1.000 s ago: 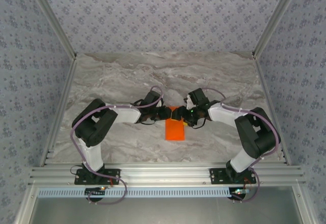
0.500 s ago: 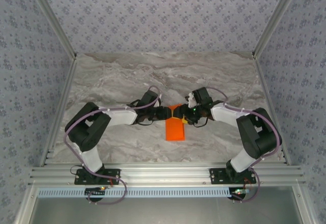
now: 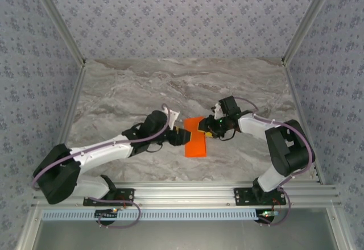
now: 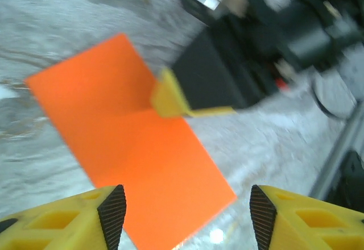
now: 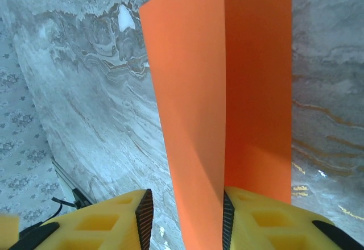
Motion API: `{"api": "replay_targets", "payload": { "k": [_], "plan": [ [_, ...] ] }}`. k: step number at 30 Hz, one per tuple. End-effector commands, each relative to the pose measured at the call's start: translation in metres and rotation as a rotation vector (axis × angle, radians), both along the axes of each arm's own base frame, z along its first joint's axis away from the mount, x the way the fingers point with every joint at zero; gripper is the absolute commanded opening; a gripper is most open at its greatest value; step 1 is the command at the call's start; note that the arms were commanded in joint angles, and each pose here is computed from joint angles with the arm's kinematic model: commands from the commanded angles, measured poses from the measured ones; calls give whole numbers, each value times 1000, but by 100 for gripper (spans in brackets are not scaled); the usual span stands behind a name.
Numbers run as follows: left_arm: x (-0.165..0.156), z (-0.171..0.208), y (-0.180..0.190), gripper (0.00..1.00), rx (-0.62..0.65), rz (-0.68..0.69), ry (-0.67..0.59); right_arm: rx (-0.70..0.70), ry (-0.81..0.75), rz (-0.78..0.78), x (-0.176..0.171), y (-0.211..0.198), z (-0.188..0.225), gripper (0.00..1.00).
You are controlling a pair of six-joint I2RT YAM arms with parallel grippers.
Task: Fold a paper plane with a square sheet of paper (fold left side to right side)
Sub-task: Fold the triangle a second time at the center of the table.
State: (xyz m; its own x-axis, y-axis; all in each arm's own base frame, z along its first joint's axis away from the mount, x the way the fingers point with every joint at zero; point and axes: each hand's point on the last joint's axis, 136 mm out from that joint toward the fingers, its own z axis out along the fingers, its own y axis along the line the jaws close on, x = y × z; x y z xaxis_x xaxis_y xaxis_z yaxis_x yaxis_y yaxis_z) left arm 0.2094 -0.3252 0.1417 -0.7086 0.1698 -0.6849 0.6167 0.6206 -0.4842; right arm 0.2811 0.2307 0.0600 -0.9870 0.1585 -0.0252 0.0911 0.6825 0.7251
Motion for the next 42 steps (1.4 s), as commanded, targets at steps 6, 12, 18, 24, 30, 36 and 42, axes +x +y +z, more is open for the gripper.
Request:
{"api": "replay_targets", "payload": {
  "k": [6, 12, 18, 24, 30, 36, 42],
  "plan": [
    [-44, -23, -20, 65, 239, -177, -112, 11, 20, 8, 8, 4, 11, 36],
    [-59, -43, -51, 67, 341, -243, -115, 6, 27, 7, 7, 4, 10, 36],
    [-60, -59, -65, 69, 486, -243, -134, 4, 28, 8, 7, 4, 11, 36],
    [-49, -74, -65, 70, 620, -187, -150, 5, 28, 10, 7, 5, 11, 36],
    [-39, -85, -60, 70, 732, -141, -183, 5, 33, 11, 6, 6, 9, 36],
    [-37, -86, -63, 68, 768, -137, -216, 7, 37, 16, 5, 7, 7, 36],
    [-32, -86, -61, 63, 781, -115, -236, 6, 42, 20, 4, 9, 5, 36]
  ]
}}
